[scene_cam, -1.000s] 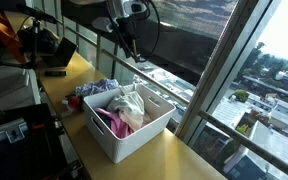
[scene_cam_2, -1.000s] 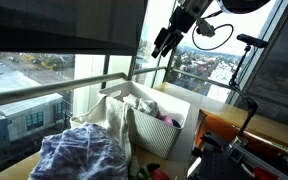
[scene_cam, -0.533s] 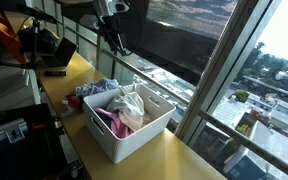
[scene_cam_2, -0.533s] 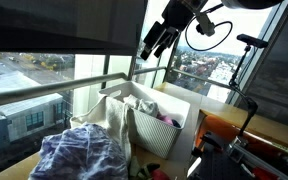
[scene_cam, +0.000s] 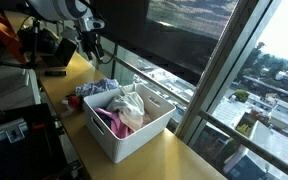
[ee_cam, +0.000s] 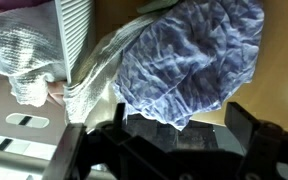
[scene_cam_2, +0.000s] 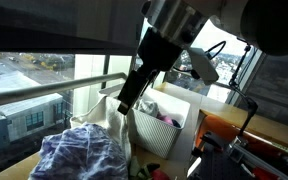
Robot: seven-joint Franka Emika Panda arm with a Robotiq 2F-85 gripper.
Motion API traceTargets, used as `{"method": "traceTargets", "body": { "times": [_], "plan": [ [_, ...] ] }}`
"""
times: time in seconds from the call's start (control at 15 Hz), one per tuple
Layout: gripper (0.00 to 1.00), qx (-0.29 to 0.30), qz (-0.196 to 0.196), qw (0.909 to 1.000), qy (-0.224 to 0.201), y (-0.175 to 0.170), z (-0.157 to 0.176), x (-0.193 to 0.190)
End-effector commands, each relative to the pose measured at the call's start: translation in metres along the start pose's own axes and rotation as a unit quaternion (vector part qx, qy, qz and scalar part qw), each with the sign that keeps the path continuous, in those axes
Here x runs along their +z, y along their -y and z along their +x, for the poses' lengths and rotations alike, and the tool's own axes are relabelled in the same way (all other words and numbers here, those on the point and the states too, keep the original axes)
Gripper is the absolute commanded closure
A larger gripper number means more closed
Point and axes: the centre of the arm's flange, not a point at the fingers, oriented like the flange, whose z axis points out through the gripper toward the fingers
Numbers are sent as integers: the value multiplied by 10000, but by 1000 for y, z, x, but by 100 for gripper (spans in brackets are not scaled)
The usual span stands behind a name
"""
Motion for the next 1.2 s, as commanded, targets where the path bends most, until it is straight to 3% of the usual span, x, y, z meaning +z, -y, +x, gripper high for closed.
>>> {"method": "traceTargets", "body": {
  "times": [0.0,0.27,0.8,1.13],
  "plan": [
    [0,-254,25,9994,231,47,2,51],
    [0,-510,4,9982,322,80,2,103],
    [0,-467,-333,9977,372,49,41,172],
    [0,-330,-221,9978,526,67,43,224]
  ]
}}
